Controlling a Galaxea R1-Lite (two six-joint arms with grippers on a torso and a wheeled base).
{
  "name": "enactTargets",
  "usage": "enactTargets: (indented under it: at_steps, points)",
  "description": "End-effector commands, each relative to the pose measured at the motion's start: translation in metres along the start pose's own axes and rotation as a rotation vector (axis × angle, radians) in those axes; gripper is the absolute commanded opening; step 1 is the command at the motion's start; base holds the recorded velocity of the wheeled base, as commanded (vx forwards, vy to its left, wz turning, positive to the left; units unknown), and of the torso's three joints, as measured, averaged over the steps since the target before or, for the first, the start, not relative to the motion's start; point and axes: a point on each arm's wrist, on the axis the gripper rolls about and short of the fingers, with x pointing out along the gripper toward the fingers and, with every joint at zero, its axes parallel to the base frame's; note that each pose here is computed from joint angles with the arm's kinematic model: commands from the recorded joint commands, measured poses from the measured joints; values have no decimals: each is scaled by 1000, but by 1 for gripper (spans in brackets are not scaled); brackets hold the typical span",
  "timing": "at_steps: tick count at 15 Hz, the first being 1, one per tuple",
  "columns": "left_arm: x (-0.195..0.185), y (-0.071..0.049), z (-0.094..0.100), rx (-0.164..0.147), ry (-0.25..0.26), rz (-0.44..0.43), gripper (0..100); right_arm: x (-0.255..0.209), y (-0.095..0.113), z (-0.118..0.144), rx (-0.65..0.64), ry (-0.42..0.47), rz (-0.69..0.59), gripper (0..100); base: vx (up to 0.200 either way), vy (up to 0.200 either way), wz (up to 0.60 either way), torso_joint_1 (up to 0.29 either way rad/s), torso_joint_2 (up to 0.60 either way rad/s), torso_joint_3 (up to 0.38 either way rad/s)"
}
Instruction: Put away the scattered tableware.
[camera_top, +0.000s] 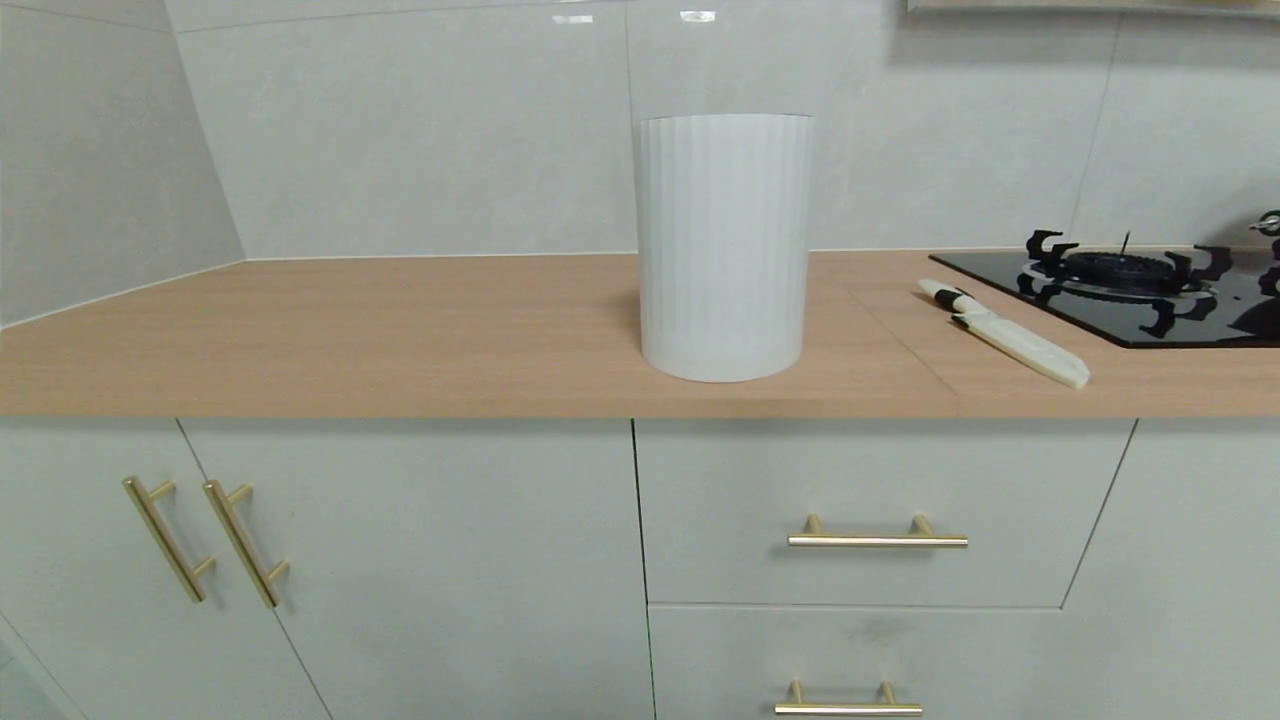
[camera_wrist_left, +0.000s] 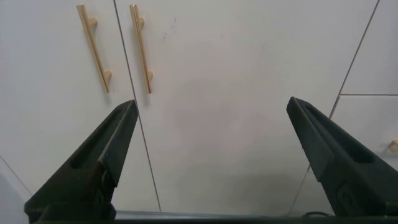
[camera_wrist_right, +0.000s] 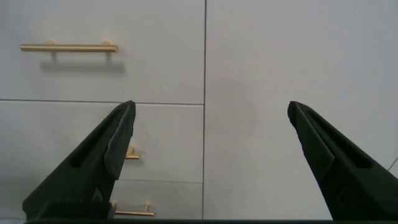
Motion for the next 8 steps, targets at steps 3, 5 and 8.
enactTargets:
  at_steps: [3,5,8]
  points:
    - [0,0,0,0,0,1,100,0,0,0,0,1,0,100,0,0,0,0,0,0]
    - [0,0,0,0,0,1,100,0,0,0,-1,1,0,100,0,0,0,41,-178,-122]
    - [0,0,0,0,0,1,100,0,0,0,-1,1,0,100,0,0,0,69,-271,-276]
